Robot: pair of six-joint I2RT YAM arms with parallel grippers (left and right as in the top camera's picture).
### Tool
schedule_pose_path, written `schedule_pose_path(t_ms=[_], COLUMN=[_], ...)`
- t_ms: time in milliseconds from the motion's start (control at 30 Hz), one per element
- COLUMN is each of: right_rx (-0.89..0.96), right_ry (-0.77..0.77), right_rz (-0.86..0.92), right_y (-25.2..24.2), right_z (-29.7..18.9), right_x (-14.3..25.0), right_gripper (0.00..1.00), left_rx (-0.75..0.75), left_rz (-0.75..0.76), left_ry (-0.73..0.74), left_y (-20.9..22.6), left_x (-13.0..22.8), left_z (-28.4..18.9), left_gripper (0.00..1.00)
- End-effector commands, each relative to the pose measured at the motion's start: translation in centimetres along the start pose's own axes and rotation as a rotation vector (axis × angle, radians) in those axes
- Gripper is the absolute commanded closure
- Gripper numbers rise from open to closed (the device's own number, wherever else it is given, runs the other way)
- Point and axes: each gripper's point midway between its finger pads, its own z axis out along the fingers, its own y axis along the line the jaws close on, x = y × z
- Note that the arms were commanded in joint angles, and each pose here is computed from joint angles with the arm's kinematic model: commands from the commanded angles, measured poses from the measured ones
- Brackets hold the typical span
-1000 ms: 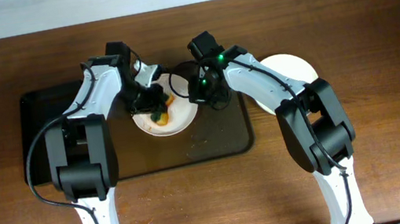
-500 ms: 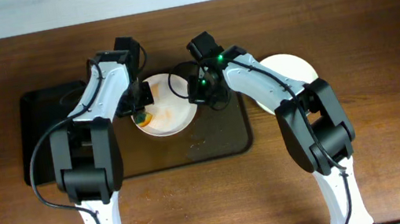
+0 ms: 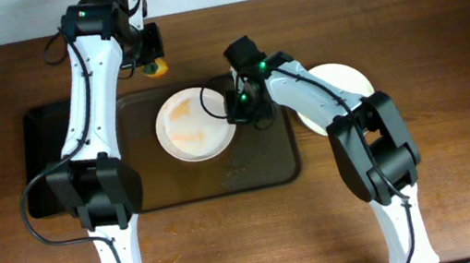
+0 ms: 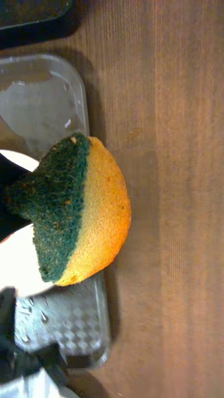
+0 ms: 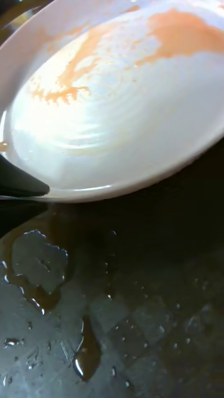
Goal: Clean dirty plates on tray and stack at the side
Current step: 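Lift the sponge off the plate with the left gripper, then carry the plate with the right gripper onto the plate stack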
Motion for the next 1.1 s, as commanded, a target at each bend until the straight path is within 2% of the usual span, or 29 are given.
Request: schedule_pose_path(t_ms=[0,33,133,200,267,333,533,600,633,733,800,867,1000,1067], right_rx=[0.007,0.071,0.236,0.252,0.242,0.208,0.130,0.120,0.119,0.111,0.087,0.087,0.083,0.111], right_ry=[-0.129,-0.166,-0.264,-0.289,-0.278,-0.237,-0.088,-0.059,-0.048,-0.038,-0.032,-0.017,-0.017,-0.072], right_rz=[-0.159,-0.164,-0.190,-0.150,-0.040,-0.027,0.027,0.058,0.083,0.110,0.120,0.136,0.120,0.088], right_y=[1.9,1.5,1.0,1.4,1.0,1.0,0.4,0.0,-0.2,-0.3,0.3,0.6,1.1,0.9], right_z=[-7.2,-8.9,-13.3,-13.8,-12.0,-9.1,-0.9,0.8,1.5,2.2,2.3,2.5,1.9,-1.3], right_x=[-1.3,-1.3,-0.9,-0.7,-0.9,-1.1,-0.1,0.2,0.4,0.5,0.6,1.2,1.4,0.4], right_gripper=[0.96,0.96,0.96,0.95,0.70,0.54,0.51,0.51,0.56,0.76,0.83,0.96,0.96,0.96], left_rx=[-0.022,-0.037,-0.041,-0.042,-0.044,-0.046,-0.047,-0.047,-0.047,-0.047,-0.047,-0.047,-0.047,-0.047], left_rz=[0.076,0.076,0.074,0.072,0.070,0.067,0.067,0.067,0.066,0.067,0.067,0.066,0.067,0.067], left_ry=[0.006,0.008,0.022,0.039,0.062,0.083,0.093,0.092,0.092,0.092,0.092,0.093,0.093,0.091], left_y=[0.4,0.7,0.8,1.0,1.2,1.3,1.3,1.3,1.3,1.3,1.3,1.3,1.3,1.3], left_x=[0.2,0.2,0.4,0.7,1.2,1.6,1.8,1.8,1.8,1.8,1.8,1.8,1.8,1.8], left_z=[-0.2,0.0,0.7,1.5,2.4,3.0,3.3,3.3,3.3,3.3,3.3,3.3,3.3,3.3], left_gripper=[0.97,0.91,0.89,0.89,0.89,0.89,0.89,0.89,0.89,0.89,0.89,0.89,0.89,0.89])
